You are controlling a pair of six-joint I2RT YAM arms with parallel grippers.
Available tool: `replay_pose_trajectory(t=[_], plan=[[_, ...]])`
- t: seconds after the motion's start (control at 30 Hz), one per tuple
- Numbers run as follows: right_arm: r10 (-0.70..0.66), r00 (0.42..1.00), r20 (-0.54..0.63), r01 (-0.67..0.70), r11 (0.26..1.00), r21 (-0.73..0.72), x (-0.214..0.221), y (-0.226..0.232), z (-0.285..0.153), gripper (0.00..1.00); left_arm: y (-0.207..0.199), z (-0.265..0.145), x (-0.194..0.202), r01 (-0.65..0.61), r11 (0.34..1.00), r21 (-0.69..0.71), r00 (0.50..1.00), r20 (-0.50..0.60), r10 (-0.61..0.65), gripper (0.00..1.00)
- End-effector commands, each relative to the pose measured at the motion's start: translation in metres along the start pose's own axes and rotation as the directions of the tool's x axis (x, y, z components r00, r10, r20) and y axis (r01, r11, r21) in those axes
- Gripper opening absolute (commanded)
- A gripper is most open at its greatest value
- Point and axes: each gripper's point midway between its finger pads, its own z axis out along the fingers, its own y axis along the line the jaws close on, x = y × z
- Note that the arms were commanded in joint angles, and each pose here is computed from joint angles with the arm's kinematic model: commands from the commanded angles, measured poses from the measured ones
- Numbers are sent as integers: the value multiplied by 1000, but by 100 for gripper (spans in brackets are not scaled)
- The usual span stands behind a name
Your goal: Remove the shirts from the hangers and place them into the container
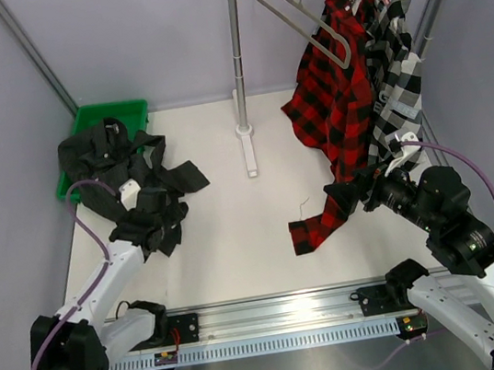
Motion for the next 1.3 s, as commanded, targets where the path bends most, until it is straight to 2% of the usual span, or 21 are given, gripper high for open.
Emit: replay_pose_trajectory(t=[0.0,0.3,0.43,0.53,0.57,0.67,0.7,0.8,1.0,1.03,1.13,1.27], plan=[[-1,1000,23,2,999,-33,-5,6,-1,100,-13,18,-14,113,994,-1,990,80,-113,99],[-3,1000,23,4,1000,-26,-4,5,-1,99,-3,59,-7,102,989,-111,994,40,-98,99],[1,1000,17,0,1000,-29,-3,5,1,99,4,73,0,74,986,-152,997,0,-75,91],[1,1000,16,0,1000,-31,-3,5,1,99,6,83,7,65,985,-163,997,-40,-72,76],[0,1000,18,0,1000,-30,-3,5,1,100,7,88,11,61,984,-169,996,-61,-72,64],[-2,1000,25,3,1000,-25,-5,5,0,100,10,94,16,50,982,-182,994,-86,-67,39],[-3,1000,24,4,1000,-23,-4,4,0,99,11,95,16,47,982,-184,994,-88,-64,23],[-3,1000,21,3,1000,-21,-4,4,0,99,11,93,12,40,983,-182,995,-87,-57,0],[-5,1000,23,5,1000,-20,-4,4,0,99,14,65,-21,3,981,-196,999,-37,-10,0],[-3,1000,23,4,1000,-21,-5,4,-1,99,7,54,-42,15,984,-176,1000,10,-14,0],[-4,1000,25,4,1000,-24,-5,5,-1,100,7,32,-71,-16,983,-183,998,63,28,0],[-5,1000,26,6,1000,-27,-6,5,-1,99,-12,-8,-138,-49,991,-122,979,190,72,0]])
